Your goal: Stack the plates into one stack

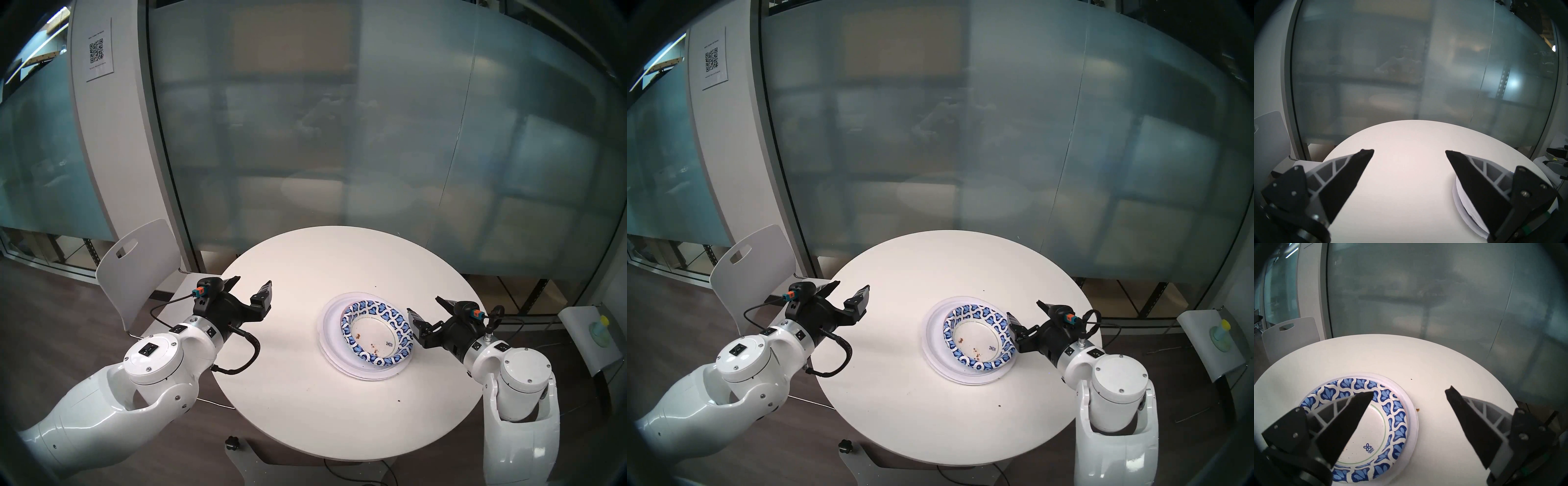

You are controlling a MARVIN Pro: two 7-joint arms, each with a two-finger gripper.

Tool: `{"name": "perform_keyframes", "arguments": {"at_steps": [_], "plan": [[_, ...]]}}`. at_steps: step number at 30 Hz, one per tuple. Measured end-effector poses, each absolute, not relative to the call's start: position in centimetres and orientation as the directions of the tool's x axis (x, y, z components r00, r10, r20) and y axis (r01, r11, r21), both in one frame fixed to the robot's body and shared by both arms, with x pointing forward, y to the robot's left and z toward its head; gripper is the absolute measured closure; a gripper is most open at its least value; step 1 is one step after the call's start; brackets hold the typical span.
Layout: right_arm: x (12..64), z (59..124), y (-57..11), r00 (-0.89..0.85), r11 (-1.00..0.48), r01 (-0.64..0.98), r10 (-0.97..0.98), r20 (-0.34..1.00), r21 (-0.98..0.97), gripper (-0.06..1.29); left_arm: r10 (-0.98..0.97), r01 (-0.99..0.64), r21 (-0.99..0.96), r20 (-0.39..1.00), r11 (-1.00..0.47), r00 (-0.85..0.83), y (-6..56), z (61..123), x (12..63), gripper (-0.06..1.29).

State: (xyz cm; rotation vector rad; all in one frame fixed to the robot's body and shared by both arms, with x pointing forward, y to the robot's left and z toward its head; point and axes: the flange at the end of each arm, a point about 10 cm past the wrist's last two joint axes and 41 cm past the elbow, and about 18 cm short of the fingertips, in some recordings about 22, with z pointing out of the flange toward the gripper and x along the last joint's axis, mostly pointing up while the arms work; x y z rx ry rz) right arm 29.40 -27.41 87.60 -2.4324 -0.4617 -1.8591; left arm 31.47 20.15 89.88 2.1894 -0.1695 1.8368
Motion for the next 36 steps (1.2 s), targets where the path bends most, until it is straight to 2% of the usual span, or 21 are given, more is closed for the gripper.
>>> {"name": "perform_keyframes", "arguments": {"at_steps": [36], "plan": [[29.07, 87.46, -26.54, 0.198, -0.958, 0.259, 0.177, 0.964, 0.122, 0.03, 0.094, -0.281, 0.145, 0.978, -0.949, 0.188, 20.20, 90.00, 31.49, 0.01]]}}
